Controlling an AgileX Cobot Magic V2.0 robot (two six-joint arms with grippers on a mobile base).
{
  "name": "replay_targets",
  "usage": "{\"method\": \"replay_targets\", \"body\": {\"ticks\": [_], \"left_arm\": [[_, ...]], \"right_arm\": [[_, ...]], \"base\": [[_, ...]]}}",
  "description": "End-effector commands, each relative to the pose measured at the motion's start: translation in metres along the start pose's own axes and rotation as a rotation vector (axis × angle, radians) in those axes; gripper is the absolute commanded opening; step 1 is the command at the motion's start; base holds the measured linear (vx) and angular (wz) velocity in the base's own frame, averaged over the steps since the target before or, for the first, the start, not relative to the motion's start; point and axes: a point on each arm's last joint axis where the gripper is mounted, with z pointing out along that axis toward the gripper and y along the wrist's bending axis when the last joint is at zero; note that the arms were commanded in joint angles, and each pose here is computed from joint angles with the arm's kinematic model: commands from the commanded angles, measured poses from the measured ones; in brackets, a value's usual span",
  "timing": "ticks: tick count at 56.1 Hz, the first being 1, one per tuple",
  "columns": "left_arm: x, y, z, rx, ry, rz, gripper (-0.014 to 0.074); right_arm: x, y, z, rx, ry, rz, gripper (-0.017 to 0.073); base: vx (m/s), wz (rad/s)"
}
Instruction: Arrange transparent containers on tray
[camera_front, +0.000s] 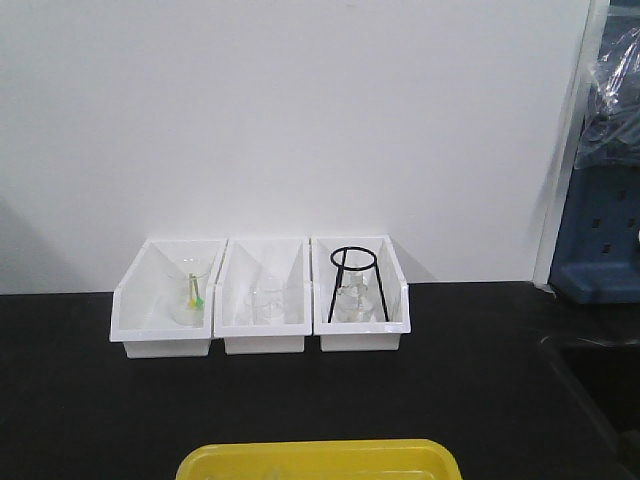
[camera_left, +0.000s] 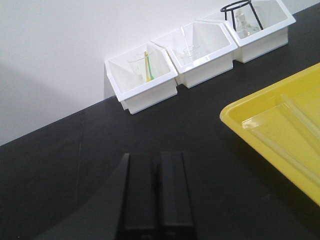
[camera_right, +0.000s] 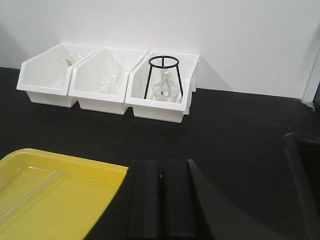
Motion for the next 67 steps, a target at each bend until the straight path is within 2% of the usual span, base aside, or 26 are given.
{"method": "replay_targets", "body": {"ticks": [1, 5, 13, 20, 37, 41, 67], "left_arm": [[0.004, -0.001, 0.001, -0.02, -0.066, -0.014, -0.0001], [0.004, -0.001, 0.001, -0.02, -0.066, -0.014, -0.0001], [0.004, -0.001, 0.001, -0.02, -0.066, -0.014, -0.0001], [0.004, -0.001, 0.001, -0.02, -0.066, -0.014, -0.0001], [0.004, -0.001, 0.001, -0.02, -0.066, -0.014, -0.0001], [0.004, -0.001, 0.001, -0.02, -0.066, -0.014, -0.0001], [0.004, -0.001, 0.001, -0.02, -0.065, -0.014, -0.0001]], "right_arm": [[-0.014, -0.002, -0.006, 0.016, -0.122, -0.02, -0.0013], [-0.006, -0.006, -0.012, 0.057, -0.159, -0.003, -0.0013], [0.026, -0.02, -0.029, 0.211, -0.22, 0.109, -0.0013], [0.06, -0.021, -0.041, 0.286, -0.243, 0.11, -0.0013], [0.123, -0.011, -0.043, 0.198, -0.272, 0.088, -0.0013], [0.126, -0.01, -0.042, 0.189, -0.233, 0.085, -0.0013], [0.127, -0.01, -0.042, 0.191, -0.231, 0.09, -0.0013]], "base": [[0.0, 0.0], [0.0, 0.0], [0.0, 0.0], [0.0, 0.0], [0.0, 0.0], [0.0, 0.0], [0.0, 0.0]]}}
